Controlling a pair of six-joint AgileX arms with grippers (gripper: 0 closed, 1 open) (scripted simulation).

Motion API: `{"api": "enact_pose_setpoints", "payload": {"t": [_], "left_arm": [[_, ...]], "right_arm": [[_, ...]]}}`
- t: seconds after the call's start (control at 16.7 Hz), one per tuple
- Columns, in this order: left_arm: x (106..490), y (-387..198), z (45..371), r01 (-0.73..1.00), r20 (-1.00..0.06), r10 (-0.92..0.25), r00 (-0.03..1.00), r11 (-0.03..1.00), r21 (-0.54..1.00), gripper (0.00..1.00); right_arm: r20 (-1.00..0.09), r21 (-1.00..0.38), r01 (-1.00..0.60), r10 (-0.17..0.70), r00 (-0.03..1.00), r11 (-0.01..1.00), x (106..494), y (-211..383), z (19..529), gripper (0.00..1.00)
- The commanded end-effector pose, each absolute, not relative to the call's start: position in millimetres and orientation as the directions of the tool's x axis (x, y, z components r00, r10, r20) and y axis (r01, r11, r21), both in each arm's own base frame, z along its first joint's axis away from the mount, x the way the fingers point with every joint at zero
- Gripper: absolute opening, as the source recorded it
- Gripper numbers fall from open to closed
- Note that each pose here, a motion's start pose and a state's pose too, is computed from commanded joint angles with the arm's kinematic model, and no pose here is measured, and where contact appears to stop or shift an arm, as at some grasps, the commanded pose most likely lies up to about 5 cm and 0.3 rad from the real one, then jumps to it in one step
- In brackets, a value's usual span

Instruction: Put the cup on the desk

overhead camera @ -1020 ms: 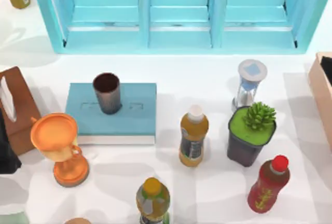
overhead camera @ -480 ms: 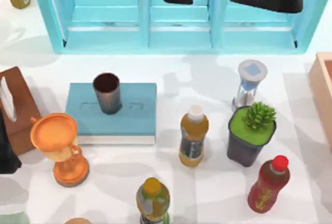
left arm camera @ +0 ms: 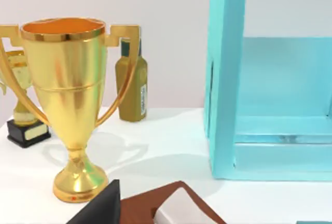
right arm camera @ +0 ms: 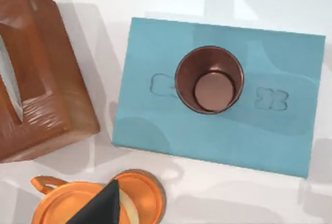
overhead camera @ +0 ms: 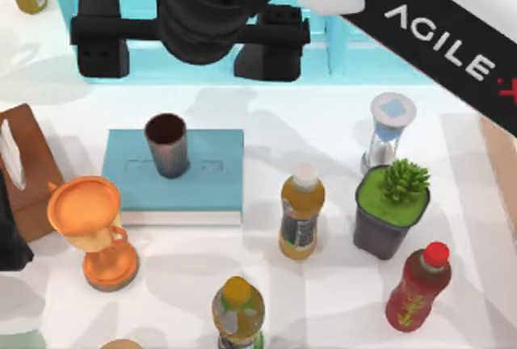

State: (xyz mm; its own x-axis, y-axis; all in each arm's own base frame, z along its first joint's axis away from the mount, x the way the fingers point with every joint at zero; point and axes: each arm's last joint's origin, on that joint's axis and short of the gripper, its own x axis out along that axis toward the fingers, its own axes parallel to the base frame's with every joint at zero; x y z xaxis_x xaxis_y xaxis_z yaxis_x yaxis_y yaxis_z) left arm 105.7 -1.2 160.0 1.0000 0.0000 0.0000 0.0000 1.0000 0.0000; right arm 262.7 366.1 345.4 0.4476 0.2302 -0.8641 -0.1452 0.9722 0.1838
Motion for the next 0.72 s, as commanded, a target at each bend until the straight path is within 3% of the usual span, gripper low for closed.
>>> {"api": "enact_pose_setpoints", "payload": {"t": [0.42,0.72], "left_arm": [[105.7,-1.2,160.0,0.0,0.0,0.0,1.0,1.0,0.0,1.0],[105.7,-1.2,160.0,0.0,0.0,0.0,1.0,1.0,0.0,1.0]], "right_arm": [[-0.884,0.032,-0.013,0.034,0.465,0.999,276.2,410.3,276.9,1.0],[-0.881,0.005,0.012,-0.001,0.474,1.0,278.9,415.1,264.4,1.0]]}}
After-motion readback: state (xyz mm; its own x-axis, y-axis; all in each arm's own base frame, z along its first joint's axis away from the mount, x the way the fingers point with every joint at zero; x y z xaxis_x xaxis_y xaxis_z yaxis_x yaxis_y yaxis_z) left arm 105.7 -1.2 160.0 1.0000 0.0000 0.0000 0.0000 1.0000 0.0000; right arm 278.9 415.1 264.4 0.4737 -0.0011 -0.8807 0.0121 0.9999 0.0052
